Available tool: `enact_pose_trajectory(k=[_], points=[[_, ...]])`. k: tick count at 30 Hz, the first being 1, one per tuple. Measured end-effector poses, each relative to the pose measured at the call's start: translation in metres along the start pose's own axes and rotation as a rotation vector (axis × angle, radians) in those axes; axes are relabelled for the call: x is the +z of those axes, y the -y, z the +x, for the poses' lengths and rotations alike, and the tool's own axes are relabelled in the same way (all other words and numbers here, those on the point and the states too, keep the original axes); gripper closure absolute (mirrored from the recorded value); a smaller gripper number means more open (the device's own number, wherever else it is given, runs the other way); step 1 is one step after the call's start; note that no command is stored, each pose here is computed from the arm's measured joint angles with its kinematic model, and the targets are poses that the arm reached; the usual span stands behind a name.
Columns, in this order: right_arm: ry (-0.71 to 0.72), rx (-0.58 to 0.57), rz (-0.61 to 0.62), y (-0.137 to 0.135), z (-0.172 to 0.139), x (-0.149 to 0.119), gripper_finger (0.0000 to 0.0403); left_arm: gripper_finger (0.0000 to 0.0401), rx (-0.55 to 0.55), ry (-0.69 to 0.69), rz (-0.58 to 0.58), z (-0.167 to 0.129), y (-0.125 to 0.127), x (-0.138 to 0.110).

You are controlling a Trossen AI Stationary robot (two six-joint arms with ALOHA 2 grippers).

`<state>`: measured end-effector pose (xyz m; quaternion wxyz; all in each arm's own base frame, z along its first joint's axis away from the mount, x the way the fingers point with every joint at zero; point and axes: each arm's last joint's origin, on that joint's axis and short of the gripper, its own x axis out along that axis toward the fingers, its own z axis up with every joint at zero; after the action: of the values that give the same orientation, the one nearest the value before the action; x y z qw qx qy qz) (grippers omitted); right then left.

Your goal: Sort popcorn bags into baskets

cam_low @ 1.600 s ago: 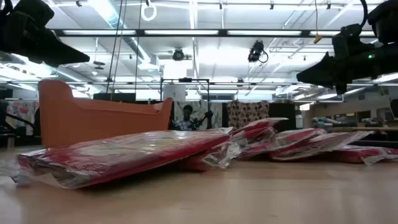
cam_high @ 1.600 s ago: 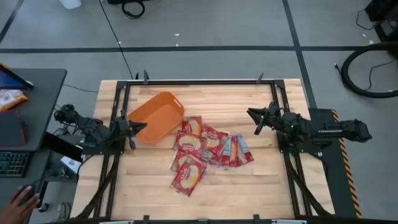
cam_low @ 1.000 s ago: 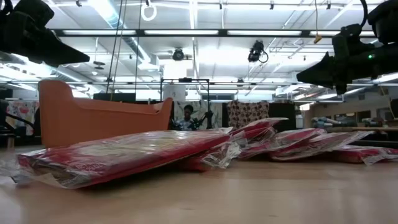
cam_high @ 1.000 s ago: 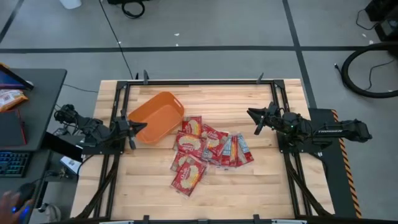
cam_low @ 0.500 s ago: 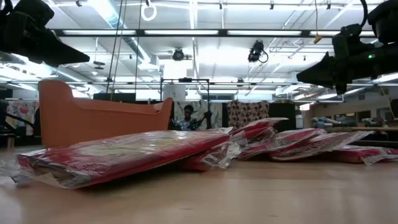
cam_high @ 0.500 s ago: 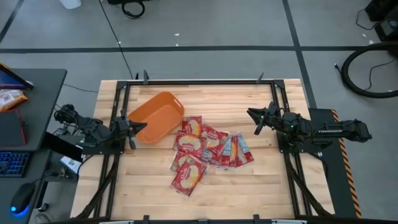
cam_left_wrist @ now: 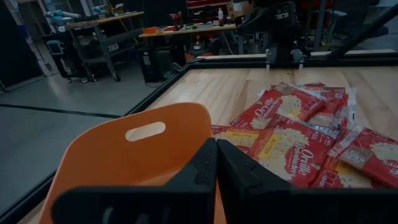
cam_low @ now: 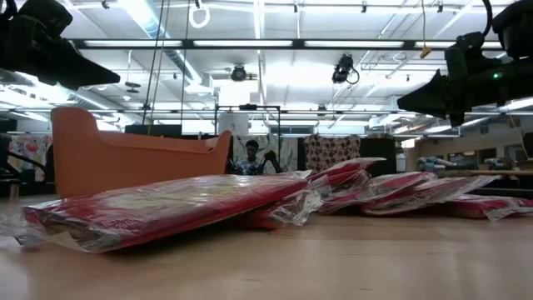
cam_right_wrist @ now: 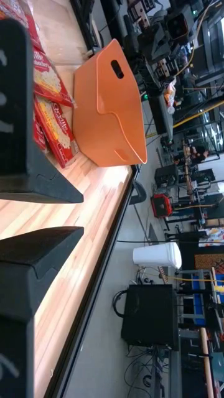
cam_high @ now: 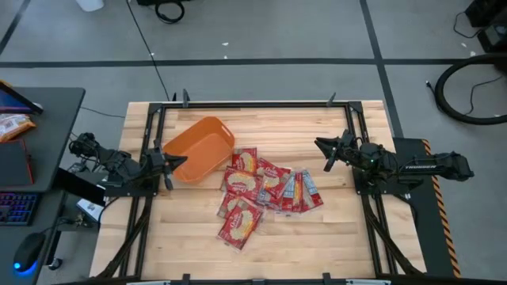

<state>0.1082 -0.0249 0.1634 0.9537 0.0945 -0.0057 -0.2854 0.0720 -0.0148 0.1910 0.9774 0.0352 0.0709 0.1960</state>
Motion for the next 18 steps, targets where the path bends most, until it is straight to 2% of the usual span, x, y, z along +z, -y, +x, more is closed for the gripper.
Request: enact_pose_trajectory(k=[10, 18], points=[[0.000, 0.000, 0.000, 0.000, 0.000, 0.000, 0.0327, 0.0388, 0.000, 0.005, -0.006, 0.000, 0.000, 0.001], [0.000, 0.000, 0.000, 0.000, 0.000, 0.000, 0.0327, 0.0388, -0.049, 0.137, -0.291, -0.001, 0.000, 0.019]])
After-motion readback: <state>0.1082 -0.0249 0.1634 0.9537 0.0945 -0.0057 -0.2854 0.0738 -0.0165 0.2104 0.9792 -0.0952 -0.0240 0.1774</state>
